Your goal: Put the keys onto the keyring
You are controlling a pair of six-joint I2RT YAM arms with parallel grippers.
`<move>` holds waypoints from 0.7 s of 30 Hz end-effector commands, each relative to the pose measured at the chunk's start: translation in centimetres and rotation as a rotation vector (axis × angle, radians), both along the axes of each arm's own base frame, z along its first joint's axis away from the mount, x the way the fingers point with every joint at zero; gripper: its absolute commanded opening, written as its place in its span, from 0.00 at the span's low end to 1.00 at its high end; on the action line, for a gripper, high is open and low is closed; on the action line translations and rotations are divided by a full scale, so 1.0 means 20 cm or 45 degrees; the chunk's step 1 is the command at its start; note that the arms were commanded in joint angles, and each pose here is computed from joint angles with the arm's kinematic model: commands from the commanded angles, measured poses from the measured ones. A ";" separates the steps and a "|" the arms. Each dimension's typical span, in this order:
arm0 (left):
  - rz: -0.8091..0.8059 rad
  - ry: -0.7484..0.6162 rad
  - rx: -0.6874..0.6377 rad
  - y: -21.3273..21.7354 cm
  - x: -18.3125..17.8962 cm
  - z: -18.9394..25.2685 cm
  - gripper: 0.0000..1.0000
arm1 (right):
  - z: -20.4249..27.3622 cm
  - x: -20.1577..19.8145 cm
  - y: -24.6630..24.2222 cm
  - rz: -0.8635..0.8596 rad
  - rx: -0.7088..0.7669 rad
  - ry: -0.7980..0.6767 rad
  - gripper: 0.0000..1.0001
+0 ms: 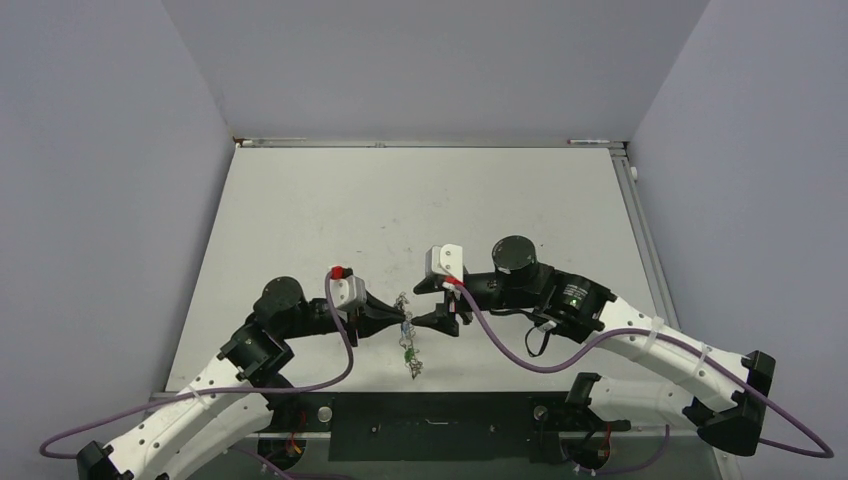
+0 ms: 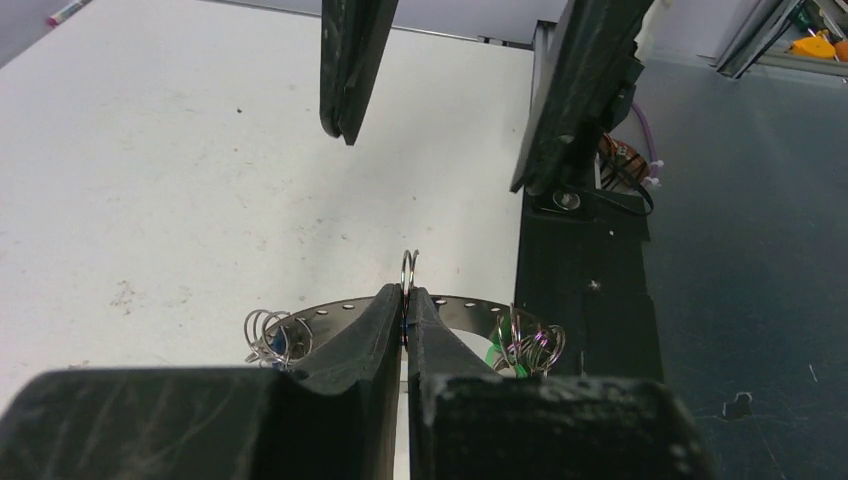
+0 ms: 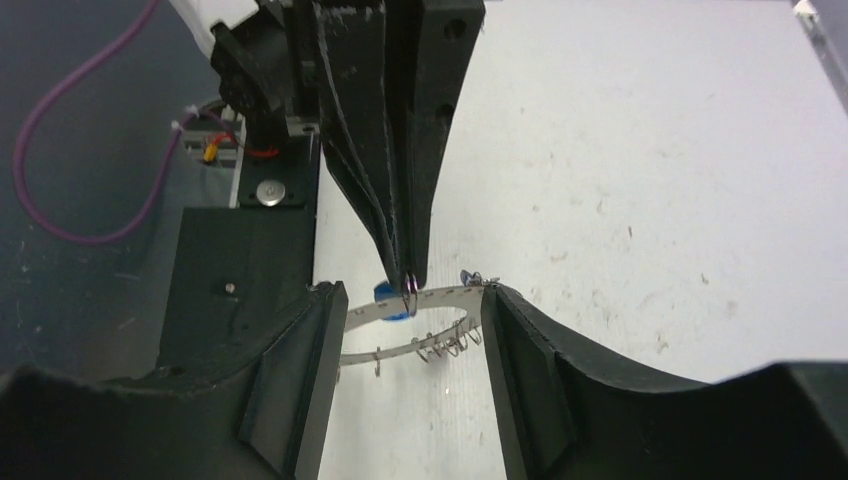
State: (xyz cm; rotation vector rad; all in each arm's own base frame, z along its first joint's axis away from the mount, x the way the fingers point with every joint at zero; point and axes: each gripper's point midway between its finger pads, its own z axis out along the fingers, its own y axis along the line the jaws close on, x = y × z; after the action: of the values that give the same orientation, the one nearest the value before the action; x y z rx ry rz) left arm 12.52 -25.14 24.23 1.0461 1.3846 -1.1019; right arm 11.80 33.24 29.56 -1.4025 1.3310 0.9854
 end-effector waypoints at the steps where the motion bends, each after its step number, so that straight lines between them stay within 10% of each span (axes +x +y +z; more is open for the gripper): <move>1: -0.036 -0.102 -0.039 -0.02 -0.03 0.15 0.00 | -0.06 0.01 -0.06 -0.026 -0.133 -0.003 0.51; 21: -0.059 -0.110 0.004 -0.04 -0.04 0.11 0.00 | -0.15 0.01 0.05 0.060 -0.170 0.041 0.35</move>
State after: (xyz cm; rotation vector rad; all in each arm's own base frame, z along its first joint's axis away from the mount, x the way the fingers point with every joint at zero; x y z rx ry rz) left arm 11.48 -25.79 22.82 1.1316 1.4198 -1.0986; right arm 11.92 33.01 23.31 -1.5600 1.5406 0.9339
